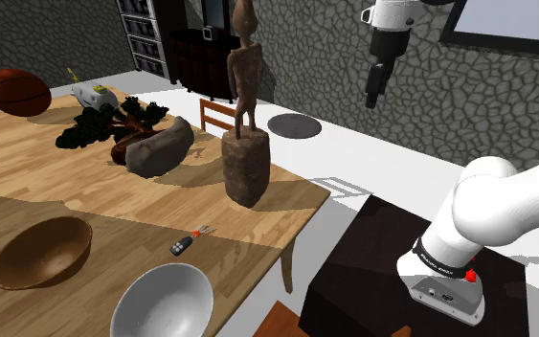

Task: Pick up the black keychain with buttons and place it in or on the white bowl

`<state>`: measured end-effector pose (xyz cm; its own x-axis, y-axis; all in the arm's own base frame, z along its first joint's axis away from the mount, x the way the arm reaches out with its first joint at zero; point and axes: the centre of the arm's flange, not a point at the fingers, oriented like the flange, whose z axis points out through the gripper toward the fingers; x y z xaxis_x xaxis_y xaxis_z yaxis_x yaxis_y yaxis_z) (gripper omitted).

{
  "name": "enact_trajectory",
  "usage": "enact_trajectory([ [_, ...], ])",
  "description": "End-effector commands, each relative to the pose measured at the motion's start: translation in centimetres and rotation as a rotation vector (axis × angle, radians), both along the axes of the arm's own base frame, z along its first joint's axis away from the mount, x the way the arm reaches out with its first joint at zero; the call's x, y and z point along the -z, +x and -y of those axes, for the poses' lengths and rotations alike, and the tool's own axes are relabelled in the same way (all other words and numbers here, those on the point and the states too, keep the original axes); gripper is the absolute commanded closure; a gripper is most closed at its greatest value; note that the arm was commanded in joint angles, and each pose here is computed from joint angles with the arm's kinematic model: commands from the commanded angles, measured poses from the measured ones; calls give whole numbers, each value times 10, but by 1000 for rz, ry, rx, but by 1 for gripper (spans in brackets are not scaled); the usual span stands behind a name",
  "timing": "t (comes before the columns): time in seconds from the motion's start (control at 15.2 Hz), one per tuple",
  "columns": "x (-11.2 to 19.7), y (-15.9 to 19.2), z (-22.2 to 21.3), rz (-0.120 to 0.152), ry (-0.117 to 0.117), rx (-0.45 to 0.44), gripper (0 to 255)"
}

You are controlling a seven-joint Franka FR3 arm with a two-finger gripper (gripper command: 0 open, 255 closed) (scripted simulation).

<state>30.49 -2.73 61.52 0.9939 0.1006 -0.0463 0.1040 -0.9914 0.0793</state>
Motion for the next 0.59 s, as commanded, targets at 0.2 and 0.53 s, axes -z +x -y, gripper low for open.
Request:
enact_trajectory([
  [0.2, 22, 29, -12, 3, 8, -75, 0],
  [0.53, 58, 75, -37, 8, 21, -201, 0],
])
